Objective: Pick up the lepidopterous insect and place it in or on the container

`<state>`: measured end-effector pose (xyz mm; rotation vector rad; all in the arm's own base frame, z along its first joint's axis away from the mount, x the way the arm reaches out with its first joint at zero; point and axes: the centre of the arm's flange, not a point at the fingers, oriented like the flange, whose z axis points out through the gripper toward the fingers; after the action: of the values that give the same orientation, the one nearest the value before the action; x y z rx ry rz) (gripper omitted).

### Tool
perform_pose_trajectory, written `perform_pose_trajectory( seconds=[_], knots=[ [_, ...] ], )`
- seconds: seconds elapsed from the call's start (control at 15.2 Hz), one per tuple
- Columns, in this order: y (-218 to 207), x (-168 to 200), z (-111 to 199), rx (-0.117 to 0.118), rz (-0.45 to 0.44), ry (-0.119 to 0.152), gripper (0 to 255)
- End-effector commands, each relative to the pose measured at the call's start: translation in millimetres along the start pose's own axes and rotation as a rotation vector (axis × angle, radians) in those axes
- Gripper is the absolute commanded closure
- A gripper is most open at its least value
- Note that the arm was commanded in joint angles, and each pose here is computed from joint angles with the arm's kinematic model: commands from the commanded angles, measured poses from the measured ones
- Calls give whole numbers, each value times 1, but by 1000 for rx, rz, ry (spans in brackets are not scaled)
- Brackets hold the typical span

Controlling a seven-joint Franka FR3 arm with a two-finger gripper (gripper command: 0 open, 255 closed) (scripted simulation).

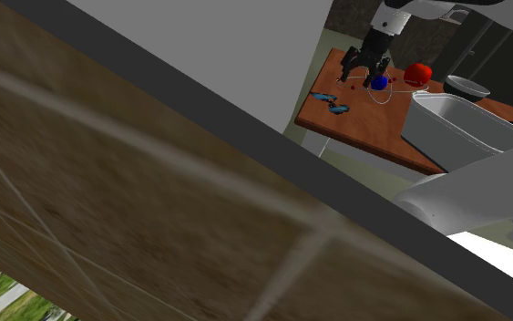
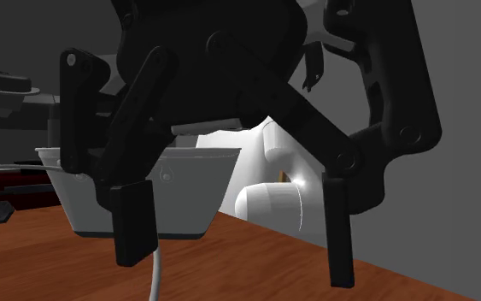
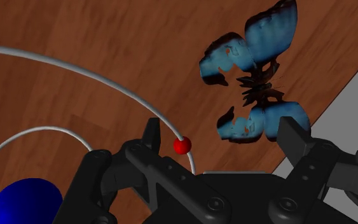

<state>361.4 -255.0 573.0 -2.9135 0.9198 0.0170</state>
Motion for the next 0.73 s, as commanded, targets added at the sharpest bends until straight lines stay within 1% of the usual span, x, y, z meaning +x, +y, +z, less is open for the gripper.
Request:
perform_pose_trajectory(
  seconds=[0.0, 0.07, 0.66],
  knots=[
    [0, 0, 0, 0, 0, 0, 0],
    [0, 0, 0, 0, 0, 0, 255],
    [0, 0, 0, 0, 0, 0, 255]
  ],
)
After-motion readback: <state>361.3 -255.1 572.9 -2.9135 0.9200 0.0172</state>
